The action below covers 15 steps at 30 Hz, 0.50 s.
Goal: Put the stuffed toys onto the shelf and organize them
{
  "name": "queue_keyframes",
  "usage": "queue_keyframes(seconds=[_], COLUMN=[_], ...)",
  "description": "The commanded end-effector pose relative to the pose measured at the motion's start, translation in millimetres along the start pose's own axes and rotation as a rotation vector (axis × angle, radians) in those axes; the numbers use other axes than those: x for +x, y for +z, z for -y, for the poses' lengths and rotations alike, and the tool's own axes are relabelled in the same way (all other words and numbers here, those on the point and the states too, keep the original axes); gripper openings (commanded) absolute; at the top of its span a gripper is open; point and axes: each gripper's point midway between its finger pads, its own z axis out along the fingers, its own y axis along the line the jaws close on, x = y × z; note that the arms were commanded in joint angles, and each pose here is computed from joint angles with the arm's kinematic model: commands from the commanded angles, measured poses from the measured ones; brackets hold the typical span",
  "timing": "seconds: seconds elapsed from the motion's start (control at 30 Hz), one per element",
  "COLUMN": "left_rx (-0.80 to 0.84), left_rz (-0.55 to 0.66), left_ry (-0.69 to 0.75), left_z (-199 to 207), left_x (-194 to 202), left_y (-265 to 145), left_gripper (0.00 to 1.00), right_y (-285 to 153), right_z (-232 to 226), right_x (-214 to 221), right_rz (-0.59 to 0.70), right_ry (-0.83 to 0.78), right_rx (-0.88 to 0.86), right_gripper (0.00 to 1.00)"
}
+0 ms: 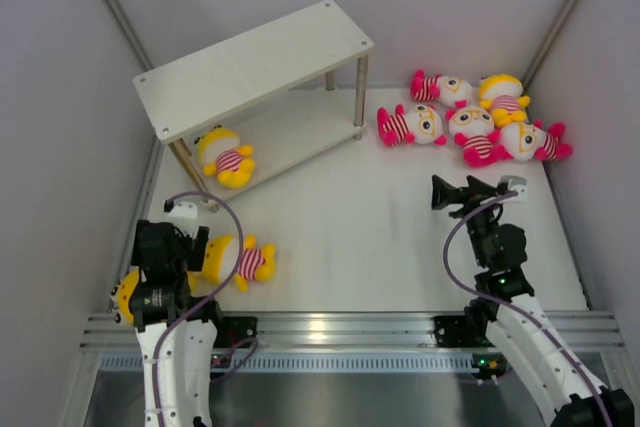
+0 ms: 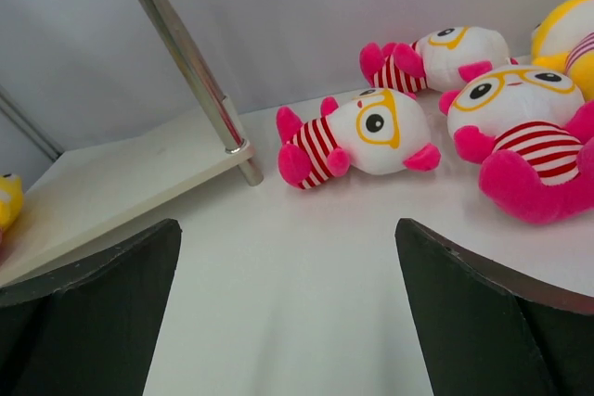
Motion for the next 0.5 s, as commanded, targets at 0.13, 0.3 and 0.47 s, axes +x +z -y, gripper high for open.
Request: queue_keyframes(seconds=[0.13,0.3,0.47], left_rx=[-0.15,-0.081,-0.029], left_rz=[0.036,0.018,0.056], left_ry=[-0.089,-0.009,-0.063], left_z=[-29,-25,-25], left_x=[-14,-18,-36], left_y=[-8,-12,-27], left_gripper=[0.99,0.99,0.99], right_y=[16,34,60], right_z=[3,20,55], right_x=[-12,-4,35], right_rz=[-0.05,-0.199,-0.523], right_ry=[0.039,0.04,0.015], right_rx=[0.091,0.257,0.501], right_gripper=[0.99,0.99,0.99])
